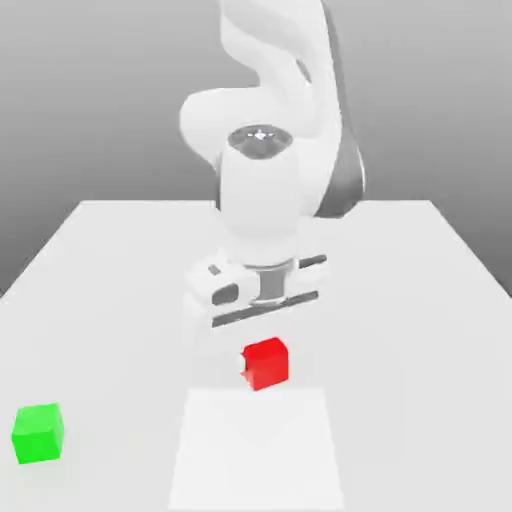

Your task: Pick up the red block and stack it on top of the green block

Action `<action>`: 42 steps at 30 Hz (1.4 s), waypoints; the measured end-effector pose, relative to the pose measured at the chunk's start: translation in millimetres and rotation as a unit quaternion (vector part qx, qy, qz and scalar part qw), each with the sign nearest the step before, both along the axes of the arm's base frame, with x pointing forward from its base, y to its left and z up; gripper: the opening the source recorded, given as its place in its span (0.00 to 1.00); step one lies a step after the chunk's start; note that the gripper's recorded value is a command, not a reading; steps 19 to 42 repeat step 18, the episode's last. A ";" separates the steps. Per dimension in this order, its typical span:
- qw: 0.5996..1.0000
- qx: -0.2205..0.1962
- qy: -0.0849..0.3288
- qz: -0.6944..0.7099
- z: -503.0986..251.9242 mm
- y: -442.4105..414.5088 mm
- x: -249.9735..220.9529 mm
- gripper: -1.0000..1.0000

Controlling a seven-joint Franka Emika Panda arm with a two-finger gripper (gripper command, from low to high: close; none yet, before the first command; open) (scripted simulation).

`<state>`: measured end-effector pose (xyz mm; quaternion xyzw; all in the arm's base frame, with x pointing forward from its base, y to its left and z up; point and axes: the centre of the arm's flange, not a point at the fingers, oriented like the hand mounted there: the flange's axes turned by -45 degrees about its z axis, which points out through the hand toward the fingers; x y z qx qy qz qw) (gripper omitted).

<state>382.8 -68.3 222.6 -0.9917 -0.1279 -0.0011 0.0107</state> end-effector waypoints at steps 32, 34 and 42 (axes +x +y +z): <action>0.980 -0.010 0.002 -0.199 -33.0 -213.7 14.3 1.00; 0.980 -0.010 0.002 -0.199 -33.0 -213.7 14.3 1.00; 0.980 -0.010 0.002 -0.199 -33.0 -213.7 14.3 1.00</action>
